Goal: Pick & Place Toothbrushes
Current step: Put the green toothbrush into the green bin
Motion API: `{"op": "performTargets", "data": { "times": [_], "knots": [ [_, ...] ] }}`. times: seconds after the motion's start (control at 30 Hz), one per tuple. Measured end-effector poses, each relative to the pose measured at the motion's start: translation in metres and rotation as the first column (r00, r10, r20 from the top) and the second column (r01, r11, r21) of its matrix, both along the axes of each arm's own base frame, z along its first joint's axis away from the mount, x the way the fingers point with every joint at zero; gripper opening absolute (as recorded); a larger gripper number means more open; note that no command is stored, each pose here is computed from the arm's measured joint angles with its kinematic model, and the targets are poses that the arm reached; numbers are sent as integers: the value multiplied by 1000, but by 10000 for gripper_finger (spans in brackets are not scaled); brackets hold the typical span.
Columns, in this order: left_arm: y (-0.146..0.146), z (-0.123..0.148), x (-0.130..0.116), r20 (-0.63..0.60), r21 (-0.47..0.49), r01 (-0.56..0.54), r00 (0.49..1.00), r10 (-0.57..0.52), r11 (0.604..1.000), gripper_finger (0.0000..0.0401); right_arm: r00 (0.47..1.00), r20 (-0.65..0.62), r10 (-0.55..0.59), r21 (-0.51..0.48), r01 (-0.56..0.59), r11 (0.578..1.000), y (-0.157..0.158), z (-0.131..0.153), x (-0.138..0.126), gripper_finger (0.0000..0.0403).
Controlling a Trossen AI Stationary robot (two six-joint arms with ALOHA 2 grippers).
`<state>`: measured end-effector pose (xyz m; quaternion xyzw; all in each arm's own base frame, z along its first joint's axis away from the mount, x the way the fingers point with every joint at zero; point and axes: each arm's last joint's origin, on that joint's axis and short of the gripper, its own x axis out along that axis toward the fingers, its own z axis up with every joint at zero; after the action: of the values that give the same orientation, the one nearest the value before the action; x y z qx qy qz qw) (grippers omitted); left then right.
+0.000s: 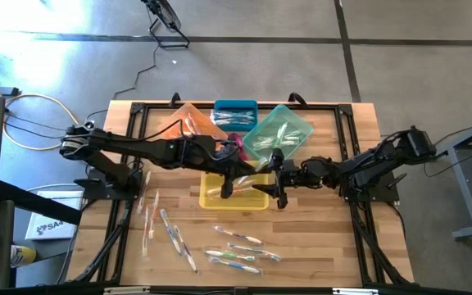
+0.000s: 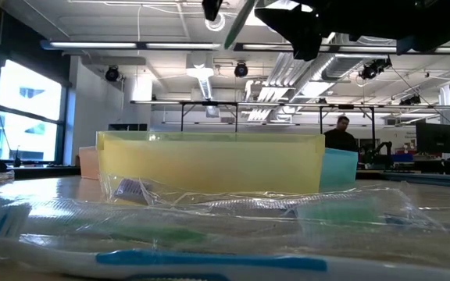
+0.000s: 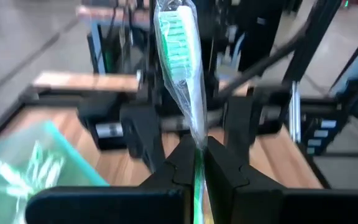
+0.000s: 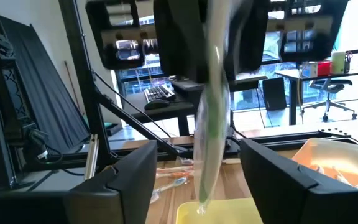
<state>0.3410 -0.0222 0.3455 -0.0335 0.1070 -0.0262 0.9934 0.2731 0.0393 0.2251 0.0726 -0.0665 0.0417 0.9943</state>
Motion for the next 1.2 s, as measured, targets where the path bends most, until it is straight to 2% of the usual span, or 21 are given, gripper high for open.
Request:
{"op": "performTargets", "data": {
  "times": [0.17, 0.4, 0.8, 1.2],
  "knots": [
    [0, -3, 6, 23, 8, 3, 1000, -3, 1000, 12, 1000, 0, 0, 0, 0, 1000, 0, 0, 0, 211],
    [-1, -12, 11, -15, 19, 5, 1000, -5, 1000, 12, 1000, 16, 9, 31, -10, 999, 0, 5, 2, 193],
    [-1, -8, 11, 28, 16, 5, 1000, -6, 1000, 12, 1000, -4, 10, 24, -10, 1000, 2, 5, 4, 149],
    [-1, -7, 11, 32, 14, 10, 999, -11, 1000, 12, 1000, -6, 3, 23, -3, 1000, 2, 5, 4, 60]
  ]
}}
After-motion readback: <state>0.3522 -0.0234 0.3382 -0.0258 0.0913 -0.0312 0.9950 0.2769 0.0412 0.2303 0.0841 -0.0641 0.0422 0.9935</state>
